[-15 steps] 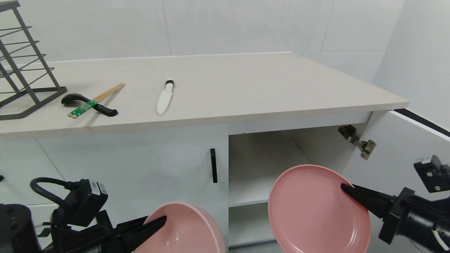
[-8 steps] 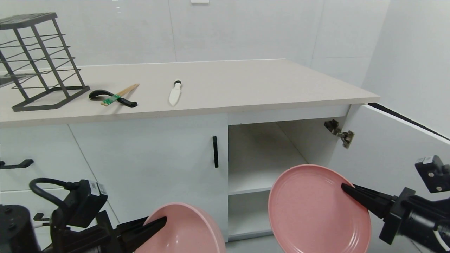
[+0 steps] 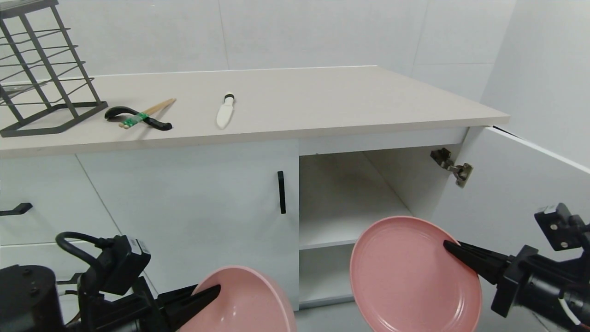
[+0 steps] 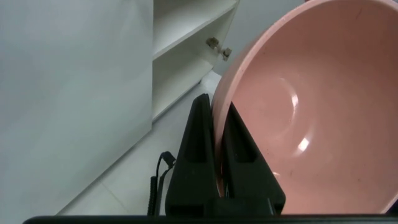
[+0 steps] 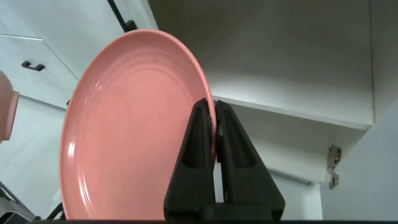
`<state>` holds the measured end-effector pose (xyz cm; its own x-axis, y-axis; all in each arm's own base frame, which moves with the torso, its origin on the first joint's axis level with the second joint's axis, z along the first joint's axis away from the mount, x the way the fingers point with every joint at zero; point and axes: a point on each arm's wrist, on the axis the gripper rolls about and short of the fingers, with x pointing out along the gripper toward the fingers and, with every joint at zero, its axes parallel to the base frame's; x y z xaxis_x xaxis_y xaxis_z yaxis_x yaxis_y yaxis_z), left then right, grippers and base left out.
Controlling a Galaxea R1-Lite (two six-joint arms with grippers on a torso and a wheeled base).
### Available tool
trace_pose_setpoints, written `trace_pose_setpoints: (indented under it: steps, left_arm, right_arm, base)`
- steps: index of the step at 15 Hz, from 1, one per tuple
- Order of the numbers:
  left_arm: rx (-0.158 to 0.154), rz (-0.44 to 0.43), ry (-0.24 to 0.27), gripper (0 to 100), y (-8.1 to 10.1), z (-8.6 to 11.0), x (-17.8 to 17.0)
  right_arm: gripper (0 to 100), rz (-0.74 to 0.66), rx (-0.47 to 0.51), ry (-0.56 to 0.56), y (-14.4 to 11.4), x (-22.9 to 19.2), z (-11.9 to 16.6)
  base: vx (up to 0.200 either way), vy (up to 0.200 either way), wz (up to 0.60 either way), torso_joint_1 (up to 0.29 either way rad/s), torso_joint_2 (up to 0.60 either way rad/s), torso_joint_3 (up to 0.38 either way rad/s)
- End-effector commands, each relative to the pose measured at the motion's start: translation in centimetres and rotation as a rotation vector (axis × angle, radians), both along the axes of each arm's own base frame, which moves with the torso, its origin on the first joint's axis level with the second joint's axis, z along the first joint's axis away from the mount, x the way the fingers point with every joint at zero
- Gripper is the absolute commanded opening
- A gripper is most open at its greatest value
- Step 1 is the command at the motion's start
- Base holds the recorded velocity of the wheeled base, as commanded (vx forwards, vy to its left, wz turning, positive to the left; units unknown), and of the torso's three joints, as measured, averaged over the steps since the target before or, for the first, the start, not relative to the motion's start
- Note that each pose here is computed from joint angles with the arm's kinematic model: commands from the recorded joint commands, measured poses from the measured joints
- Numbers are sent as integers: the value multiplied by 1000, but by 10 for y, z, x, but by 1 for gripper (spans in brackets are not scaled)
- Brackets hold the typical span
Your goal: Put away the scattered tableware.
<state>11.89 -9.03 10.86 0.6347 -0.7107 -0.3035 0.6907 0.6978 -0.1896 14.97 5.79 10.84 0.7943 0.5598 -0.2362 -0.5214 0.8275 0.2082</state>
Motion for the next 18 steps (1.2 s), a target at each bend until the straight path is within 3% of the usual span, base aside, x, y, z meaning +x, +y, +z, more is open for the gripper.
trace_pose_setpoints:
  steps: [1,6,11,15,18]
  left_arm:
    - [19,-1,25,0,-2,-5,2]
    - [46,-8,57,0,-4,-11,4]
    - [52,-15,55,0,-2,-12,0]
    - [110,-43,-3,0,-2,-13,0]
    - [101,-47,-29,0,-1,-10,-2]
  right_arm:
    - [0,-5,-13,42,3,12,-12]
    - [0,3,-14,40,15,42,-37]
    - [0,2,-42,120,17,49,-57]
    - [0,-2,-52,149,17,52,-65]
    - [0,-2,-54,154,19,57,-68]
  base:
    - [0,0,0,0,0,0]
    - [200,0,0,1,2,-15]
    - [0,0,0,0,0,0]
    - [50,0,0,-1,2,1]
    - [0,0,0,0,0,0]
